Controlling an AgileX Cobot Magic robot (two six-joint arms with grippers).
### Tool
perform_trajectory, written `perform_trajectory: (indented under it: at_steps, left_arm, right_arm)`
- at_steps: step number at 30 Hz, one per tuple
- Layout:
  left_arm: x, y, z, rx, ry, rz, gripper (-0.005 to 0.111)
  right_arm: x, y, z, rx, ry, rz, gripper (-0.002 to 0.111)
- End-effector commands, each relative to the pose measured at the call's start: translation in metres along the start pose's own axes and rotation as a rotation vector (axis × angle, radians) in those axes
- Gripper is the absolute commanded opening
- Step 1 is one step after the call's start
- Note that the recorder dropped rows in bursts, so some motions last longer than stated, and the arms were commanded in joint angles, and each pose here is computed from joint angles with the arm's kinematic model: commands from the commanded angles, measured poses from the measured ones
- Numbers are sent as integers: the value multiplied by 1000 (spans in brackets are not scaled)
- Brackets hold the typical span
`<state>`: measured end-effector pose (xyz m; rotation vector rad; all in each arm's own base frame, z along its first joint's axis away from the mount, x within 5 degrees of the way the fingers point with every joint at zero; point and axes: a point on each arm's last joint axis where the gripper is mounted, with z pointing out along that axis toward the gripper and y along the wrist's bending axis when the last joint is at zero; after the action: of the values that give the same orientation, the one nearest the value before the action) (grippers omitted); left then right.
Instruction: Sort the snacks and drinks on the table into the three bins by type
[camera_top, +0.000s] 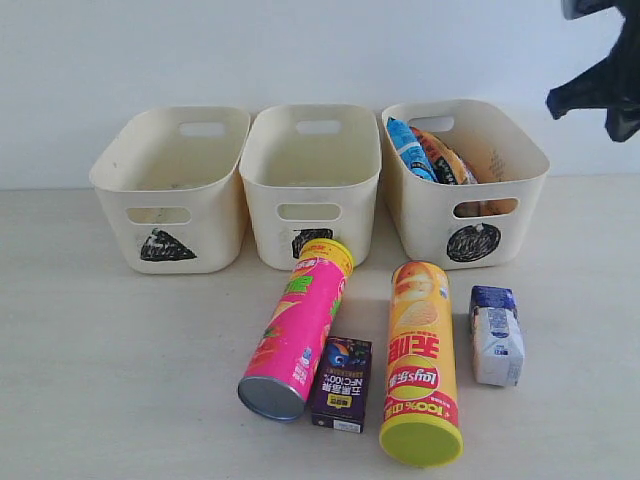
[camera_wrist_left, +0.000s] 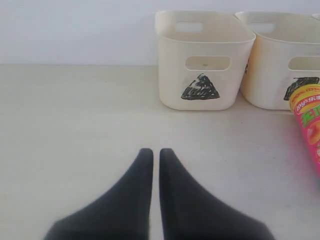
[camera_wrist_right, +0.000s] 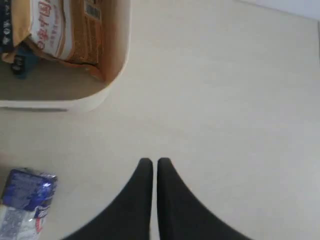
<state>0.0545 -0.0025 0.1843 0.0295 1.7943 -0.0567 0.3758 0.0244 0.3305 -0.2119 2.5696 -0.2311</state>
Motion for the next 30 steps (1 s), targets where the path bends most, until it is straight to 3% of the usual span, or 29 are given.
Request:
perform_trajectory:
  at_steps: [1, 15, 23, 30]
  left_arm:
    - [-2, 0, -1, 1, -14, -11, 4]
    - [-2, 0, -1, 1, -14, -11, 4]
    - [-2, 0, -1, 1, -14, -11, 4]
    - [-2, 0, -1, 1, -14, -11, 4]
  right_arm:
    - [26, -14, -35, -82, -77, 100, 0]
    - [112, -13, -115, -69, -519, 242, 0]
    - [166, -6, -145, -78, -633, 265, 0]
    - [189, -5, -167, -67, -713, 265, 0]
